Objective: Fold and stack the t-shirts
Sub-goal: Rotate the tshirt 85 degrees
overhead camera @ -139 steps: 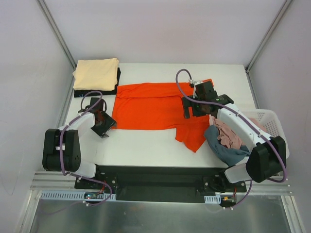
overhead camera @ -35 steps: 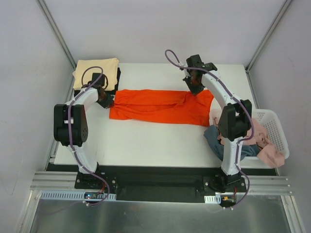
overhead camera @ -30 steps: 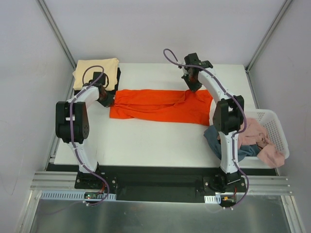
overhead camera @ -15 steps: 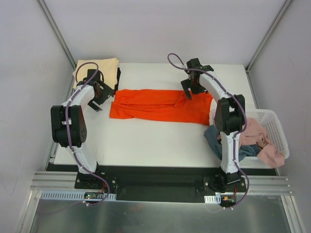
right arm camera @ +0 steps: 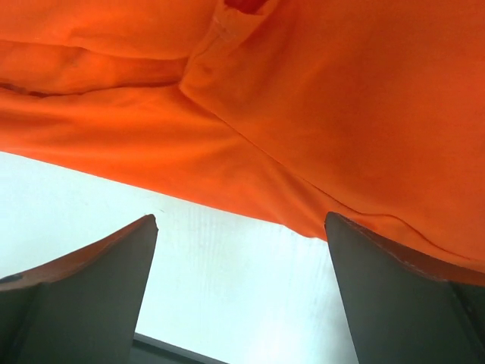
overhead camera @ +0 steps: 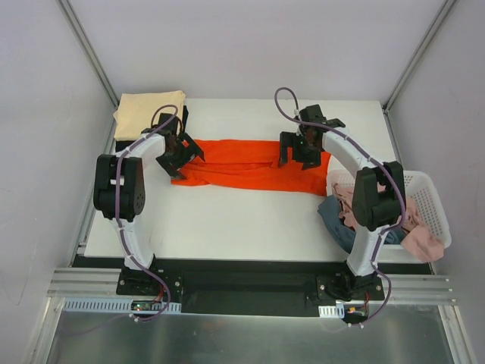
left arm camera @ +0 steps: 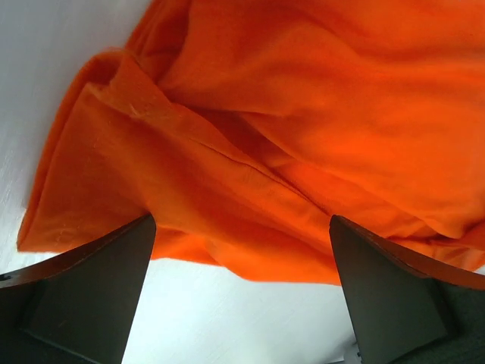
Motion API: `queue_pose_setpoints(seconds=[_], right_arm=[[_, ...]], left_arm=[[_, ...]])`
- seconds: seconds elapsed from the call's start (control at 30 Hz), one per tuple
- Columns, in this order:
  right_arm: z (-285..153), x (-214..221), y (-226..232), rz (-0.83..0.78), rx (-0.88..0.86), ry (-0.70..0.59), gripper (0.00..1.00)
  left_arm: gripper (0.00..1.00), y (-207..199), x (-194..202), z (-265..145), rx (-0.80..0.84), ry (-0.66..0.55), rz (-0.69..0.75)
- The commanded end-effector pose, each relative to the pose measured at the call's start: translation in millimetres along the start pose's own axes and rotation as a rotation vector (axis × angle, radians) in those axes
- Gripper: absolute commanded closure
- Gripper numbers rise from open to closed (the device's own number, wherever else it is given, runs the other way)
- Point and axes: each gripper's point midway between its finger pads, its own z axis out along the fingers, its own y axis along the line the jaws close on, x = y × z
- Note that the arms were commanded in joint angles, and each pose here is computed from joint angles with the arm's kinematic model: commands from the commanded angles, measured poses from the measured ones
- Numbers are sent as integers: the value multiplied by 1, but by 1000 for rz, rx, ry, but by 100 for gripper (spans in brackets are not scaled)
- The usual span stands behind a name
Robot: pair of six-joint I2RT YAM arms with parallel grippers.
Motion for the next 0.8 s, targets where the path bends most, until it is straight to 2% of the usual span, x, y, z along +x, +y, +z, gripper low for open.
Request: queue_pose_setpoints(seconds=[0.0, 0.13, 0.37, 0.4, 0.53, 0.77], right_arm=[[21, -1, 18, 128, -95, 34, 3], [37, -6, 1, 202, -76, 59, 3], [66, -15, -18, 209, -14, 135, 3], [73, -10, -22, 212, -4, 167, 3], [78, -34, -29, 218, 49, 130, 3], [98, -79, -18, 205, -21, 89, 3]], left_arm=[[1, 6, -8, 11, -26, 0, 6], [1, 36, -10, 21, -81, 25, -37], [1, 87, 12, 20, -156, 79, -55], [1, 86, 18, 18, -139, 99, -54], [1, 95, 44, 7, -124, 148, -86], [1, 109, 119, -12, -158, 207, -130]])
